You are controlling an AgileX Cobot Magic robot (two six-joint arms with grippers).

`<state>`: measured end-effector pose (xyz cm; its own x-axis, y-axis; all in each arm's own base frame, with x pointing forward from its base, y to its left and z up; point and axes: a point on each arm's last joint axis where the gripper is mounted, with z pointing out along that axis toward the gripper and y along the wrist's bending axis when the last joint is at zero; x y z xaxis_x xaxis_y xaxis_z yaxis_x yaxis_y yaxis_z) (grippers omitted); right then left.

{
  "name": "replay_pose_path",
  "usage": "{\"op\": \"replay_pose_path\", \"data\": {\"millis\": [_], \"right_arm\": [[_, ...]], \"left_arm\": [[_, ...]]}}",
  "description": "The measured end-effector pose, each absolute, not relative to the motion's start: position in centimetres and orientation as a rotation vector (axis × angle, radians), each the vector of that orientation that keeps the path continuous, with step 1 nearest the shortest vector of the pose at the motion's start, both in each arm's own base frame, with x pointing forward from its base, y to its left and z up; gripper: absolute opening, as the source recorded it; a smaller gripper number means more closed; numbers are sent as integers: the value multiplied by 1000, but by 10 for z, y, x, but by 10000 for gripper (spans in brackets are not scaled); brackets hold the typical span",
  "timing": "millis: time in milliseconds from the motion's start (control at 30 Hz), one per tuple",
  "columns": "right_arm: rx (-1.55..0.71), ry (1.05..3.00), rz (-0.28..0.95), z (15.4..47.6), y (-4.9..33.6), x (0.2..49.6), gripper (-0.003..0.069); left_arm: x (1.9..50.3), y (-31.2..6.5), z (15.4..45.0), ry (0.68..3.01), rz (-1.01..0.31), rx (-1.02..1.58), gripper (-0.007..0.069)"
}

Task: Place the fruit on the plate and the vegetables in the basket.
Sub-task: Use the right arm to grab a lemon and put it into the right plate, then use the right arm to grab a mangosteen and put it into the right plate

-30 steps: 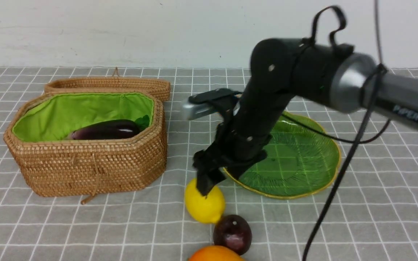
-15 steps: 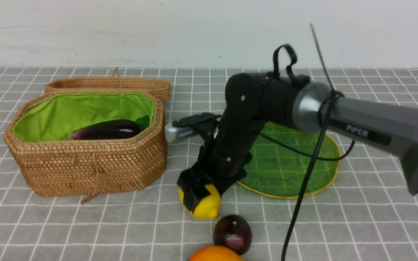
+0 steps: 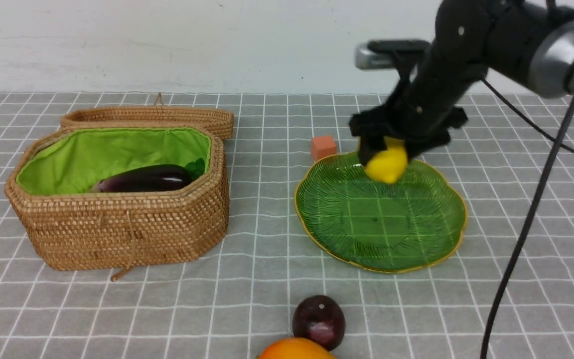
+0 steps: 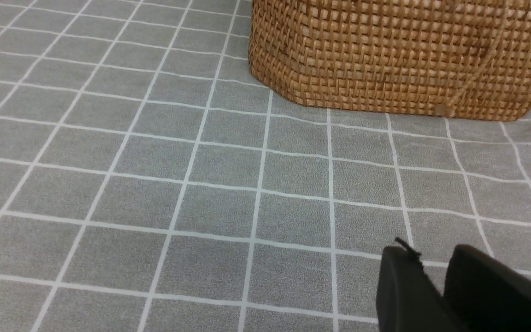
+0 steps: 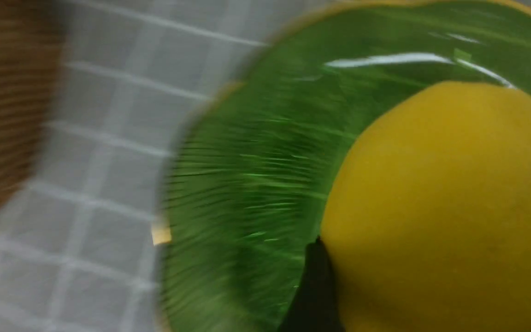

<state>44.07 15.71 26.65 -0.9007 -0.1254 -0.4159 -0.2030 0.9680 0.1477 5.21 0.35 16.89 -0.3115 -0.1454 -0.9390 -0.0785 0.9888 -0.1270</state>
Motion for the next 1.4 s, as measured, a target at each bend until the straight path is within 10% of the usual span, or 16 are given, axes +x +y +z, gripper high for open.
{"op": "replay_pose_path", "data": {"millis": [333,733,1400], "right_arm": [[-164,2794,263,233,160,446,676],[-287,2736,343,317,202,356,618],[-234,2979,355,207,261,301,598]], "left_arm": [[52,4,169,1890,-67,-161,146],[52,4,169,1890,-67,-161,153],[52,4,169,1890,-67,-161,165]]}}
